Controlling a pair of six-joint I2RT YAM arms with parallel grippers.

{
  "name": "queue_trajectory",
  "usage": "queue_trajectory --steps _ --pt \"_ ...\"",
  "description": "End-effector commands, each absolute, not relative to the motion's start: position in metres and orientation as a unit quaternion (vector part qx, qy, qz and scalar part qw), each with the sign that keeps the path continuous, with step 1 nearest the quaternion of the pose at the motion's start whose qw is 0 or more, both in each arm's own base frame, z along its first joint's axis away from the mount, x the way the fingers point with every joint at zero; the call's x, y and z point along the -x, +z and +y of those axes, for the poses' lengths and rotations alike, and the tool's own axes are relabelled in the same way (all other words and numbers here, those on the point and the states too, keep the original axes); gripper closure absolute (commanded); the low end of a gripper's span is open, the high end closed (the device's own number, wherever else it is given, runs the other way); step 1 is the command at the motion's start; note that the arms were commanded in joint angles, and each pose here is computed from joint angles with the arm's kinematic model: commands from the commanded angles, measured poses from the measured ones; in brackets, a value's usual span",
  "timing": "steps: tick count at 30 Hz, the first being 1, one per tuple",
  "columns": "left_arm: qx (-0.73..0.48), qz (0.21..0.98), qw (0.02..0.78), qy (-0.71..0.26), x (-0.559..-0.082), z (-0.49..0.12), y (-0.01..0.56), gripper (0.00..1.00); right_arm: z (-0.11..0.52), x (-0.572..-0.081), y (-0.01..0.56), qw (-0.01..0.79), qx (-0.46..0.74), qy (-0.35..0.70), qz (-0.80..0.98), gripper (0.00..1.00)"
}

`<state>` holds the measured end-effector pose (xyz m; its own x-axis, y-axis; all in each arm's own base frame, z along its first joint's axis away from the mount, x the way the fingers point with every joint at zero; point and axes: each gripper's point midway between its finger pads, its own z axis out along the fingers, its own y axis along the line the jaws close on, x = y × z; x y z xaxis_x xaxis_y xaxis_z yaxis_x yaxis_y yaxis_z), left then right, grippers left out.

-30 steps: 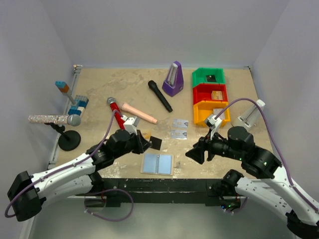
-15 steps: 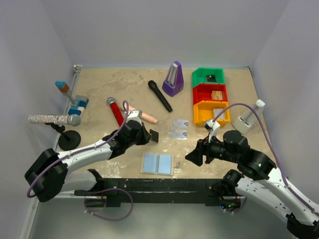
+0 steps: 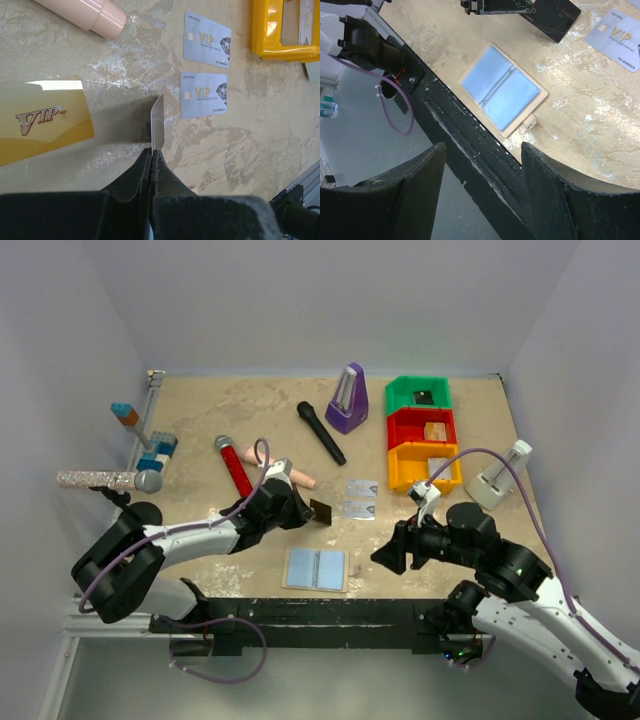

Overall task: Take the credit cards out of the card holder
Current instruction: Place the credit card at the center of the board, then reset both arms

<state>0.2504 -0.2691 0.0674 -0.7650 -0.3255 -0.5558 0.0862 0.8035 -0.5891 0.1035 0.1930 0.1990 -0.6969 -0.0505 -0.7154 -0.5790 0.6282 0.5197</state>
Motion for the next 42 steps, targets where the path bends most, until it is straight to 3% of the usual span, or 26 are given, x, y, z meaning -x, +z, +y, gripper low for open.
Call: queue_trajectory --steps 1,8,15,24,42 --pt "0.092 0.871 0.343 -0.339 -0.266 -0.283 0.083 1.00 0.197 -0.105 0.199 0.344 0.191 0.394 0.831 0.34" --pt "0.113 0.879 0.323 -0.332 -0.268 -0.284 0.069 0.99 0.195 -0.104 0.197 0.344 0.189 0.393 0.832 0.33" --pt "0.121 0.885 0.308 -0.326 -0.268 -0.281 0.058 0.85 0.191 -0.104 0.195 0.347 0.187 0.387 0.834 0.32" --pt "0.118 0.890 0.301 -0.322 -0.265 -0.279 0.053 0.79 0.190 -0.103 0.194 0.347 0.187 0.387 0.834 0.32" --pt "0.097 0.887 0.313 -0.326 -0.265 -0.273 0.068 0.52 0.191 -0.104 0.192 0.340 0.187 0.383 0.838 0.31"
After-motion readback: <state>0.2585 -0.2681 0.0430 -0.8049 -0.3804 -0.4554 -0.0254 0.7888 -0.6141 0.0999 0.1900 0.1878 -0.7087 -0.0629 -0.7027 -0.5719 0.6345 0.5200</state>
